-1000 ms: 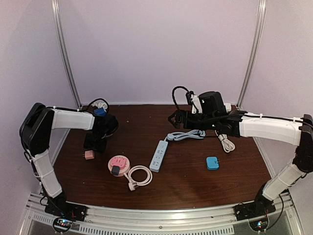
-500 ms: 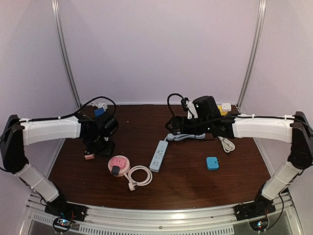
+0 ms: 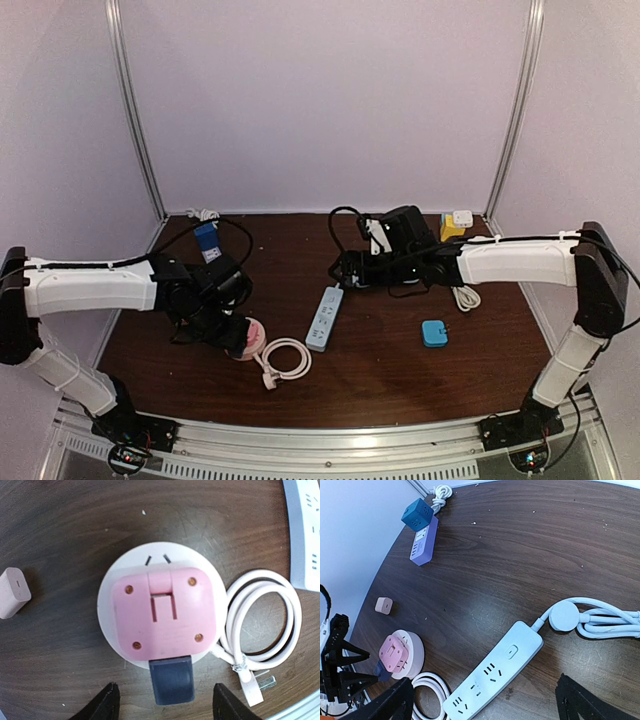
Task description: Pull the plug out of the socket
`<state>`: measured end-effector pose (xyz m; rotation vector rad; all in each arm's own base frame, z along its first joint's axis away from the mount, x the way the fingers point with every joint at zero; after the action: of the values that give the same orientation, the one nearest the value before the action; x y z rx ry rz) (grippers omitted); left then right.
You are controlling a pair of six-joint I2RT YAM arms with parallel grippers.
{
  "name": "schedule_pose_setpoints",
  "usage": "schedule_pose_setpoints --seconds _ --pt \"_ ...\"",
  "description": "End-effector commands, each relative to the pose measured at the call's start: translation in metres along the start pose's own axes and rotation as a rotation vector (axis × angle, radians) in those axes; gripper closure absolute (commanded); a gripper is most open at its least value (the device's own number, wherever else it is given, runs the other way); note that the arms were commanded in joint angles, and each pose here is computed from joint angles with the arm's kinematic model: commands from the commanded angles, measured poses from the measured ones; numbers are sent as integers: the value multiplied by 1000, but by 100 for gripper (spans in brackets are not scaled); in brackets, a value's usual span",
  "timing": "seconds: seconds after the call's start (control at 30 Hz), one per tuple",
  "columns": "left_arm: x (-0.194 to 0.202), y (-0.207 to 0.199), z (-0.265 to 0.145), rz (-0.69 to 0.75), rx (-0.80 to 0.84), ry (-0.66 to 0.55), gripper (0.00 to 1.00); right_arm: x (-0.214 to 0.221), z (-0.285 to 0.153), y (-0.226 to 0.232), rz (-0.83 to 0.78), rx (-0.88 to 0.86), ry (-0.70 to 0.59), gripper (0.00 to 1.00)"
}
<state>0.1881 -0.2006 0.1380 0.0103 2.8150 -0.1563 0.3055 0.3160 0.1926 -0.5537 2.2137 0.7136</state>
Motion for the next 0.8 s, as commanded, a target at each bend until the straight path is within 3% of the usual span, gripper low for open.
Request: schedule_pose_setpoints --seconds 0.0,0.57,0.77 --pt "9 -13 10 -29 19 22 37 -8 3 10 -10 -30 -16 0" --pt "9 -14 35 -17 -68 23 57 0 9 10 -7 -43 4 0" --pt "-5 -28 29 12 -13 -33 75 0 14 14 7 -74 7 1"
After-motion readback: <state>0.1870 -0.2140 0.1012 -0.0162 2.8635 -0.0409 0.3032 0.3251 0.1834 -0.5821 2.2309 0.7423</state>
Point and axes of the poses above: each gripper's point midway between its finger pads, its own z axis out along the fingers, its own y axis along the line the jaws close on, x = y × z, the point moved 6 cm from there along -z, back along the fingers, and after that the axes turned 12 degrees about -z, right-handed, at the moved point
